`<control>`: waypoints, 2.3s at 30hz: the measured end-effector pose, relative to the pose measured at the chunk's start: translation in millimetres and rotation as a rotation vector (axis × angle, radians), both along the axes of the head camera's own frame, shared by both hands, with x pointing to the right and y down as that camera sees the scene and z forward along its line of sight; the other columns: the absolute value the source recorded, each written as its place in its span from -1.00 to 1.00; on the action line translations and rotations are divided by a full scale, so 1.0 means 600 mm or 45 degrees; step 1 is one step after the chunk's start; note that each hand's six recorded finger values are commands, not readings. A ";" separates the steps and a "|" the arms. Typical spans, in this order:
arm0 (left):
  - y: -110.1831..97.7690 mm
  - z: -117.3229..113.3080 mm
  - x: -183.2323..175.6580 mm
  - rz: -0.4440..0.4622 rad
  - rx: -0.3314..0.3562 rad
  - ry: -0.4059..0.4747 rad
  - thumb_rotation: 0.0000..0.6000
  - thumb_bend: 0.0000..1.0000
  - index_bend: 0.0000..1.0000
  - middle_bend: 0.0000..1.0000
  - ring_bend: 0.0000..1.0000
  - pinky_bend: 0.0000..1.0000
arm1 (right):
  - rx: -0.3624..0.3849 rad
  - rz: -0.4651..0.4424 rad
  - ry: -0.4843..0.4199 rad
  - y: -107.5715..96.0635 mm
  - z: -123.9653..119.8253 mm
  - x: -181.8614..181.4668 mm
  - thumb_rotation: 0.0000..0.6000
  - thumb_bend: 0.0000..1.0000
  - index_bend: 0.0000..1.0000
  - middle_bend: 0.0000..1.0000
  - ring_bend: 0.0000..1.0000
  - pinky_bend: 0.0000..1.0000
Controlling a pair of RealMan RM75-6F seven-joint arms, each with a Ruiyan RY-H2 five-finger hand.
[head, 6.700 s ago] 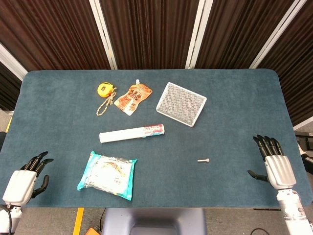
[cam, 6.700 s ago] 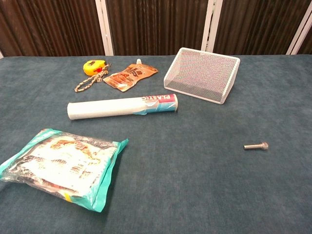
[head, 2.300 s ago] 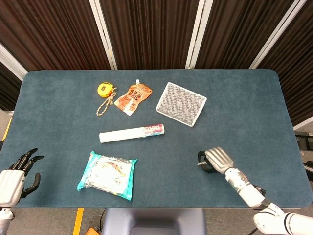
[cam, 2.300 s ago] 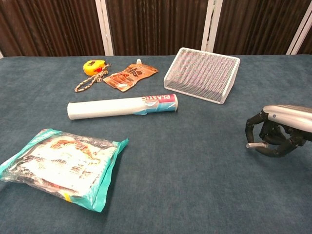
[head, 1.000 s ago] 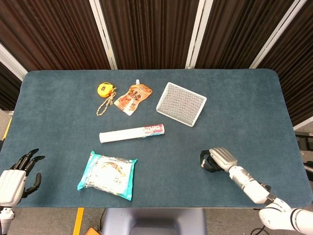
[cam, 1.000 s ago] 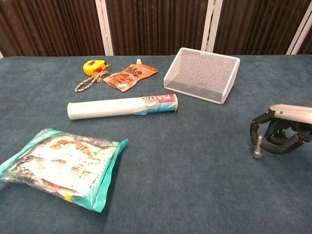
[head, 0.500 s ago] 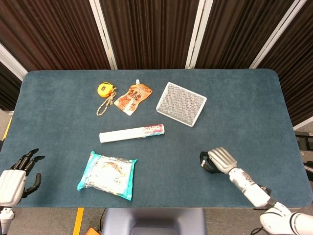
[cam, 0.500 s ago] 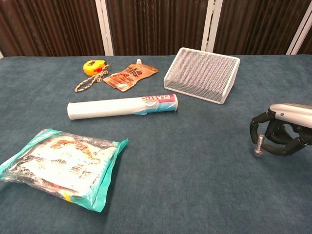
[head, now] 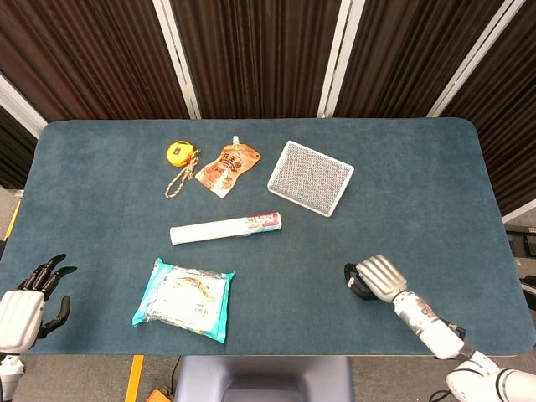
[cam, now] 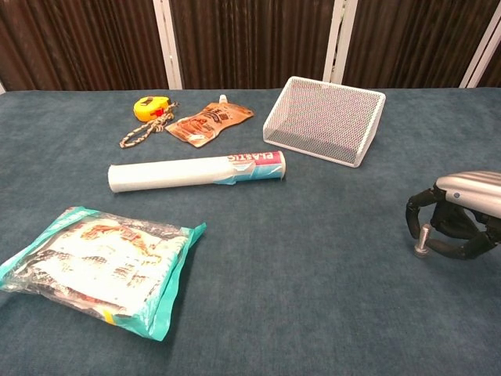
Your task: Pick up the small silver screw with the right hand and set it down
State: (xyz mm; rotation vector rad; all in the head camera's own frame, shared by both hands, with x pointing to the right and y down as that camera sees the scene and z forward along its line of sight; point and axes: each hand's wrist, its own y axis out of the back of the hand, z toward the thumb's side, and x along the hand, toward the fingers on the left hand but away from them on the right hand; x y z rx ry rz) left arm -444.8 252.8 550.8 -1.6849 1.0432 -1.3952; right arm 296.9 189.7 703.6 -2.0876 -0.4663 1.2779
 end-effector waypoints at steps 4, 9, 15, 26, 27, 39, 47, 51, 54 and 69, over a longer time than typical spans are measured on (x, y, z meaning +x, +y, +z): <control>0.000 0.000 0.000 0.000 0.000 0.000 1.00 0.12 -0.45 -0.82 -0.66 -0.17 | -0.001 0.001 0.005 0.000 0.000 0.001 1.00 0.06 0.16 1.00 0.77 0.55; 0.000 0.000 0.000 0.001 0.000 -0.002 1.00 0.12 -0.41 -0.82 -0.66 -0.17 | -0.002 0.002 0.021 0.000 -0.001 0.004 1.00 0.06 -0.06 1.00 0.77 0.55; 0.000 0.000 0.000 0.000 0.000 -0.003 1.00 0.12 -0.39 -0.82 -0.66 -0.17 | -0.014 0.016 0.027 -0.002 -0.002 0.006 1.00 -0.09 -0.22 1.00 0.77 0.55; 0.000 0.000 -0.001 -0.002 0.001 -0.002 1.00 0.12 -0.37 -0.82 -0.66 -0.17 | -0.008 0.031 0.021 -0.004 -0.014 0.012 1.00 -0.58 -0.28 1.00 0.77 0.55; 0.000 0.000 -0.001 -0.002 0.001 -0.002 1.00 0.12 -0.37 -0.82 -0.66 -0.17 | 0.001 0.034 0.020 -0.005 -0.018 0.013 1.00 -0.61 -0.28 1.00 0.77 0.55; -0.001 -0.002 0.001 0.003 0.008 -0.004 1.00 0.12 -0.38 -0.82 -0.65 -0.17 | 0.373 0.017 0.247 0.001 -0.085 0.056 1.00 -0.83 -0.29 0.00 0.04 0.26; 0.000 -0.004 0.001 0.003 0.014 -0.016 1.00 0.12 -0.45 -0.81 -0.65 -0.17 | 0.571 0.241 0.359 0.034 -0.154 0.126 1.00 -0.83 -0.51 -0.66 -0.89 -0.83; 0.000 -0.006 0.003 0.005 0.019 -0.022 1.00 0.12 -0.48 -0.81 -0.65 -0.17 | 0.633 0.312 0.341 0.044 -0.179 0.153 1.00 -0.83 -0.66 -0.76 -0.99 -0.89; -0.001 -0.006 0.006 0.010 0.024 -0.029 1.00 0.12 -0.49 -0.81 -0.65 -0.17 | 0.664 0.365 0.363 0.053 -0.192 0.181 1.00 -0.83 -0.72 -0.80 -1.00 -0.91; -0.002 -0.001 0.003 0.001 0.008 -0.023 1.00 0.12 -0.49 -0.81 -0.65 -0.17 | 0.575 0.406 0.409 0.058 -0.186 0.191 1.00 -0.83 -0.85 -0.87 -1.00 -0.91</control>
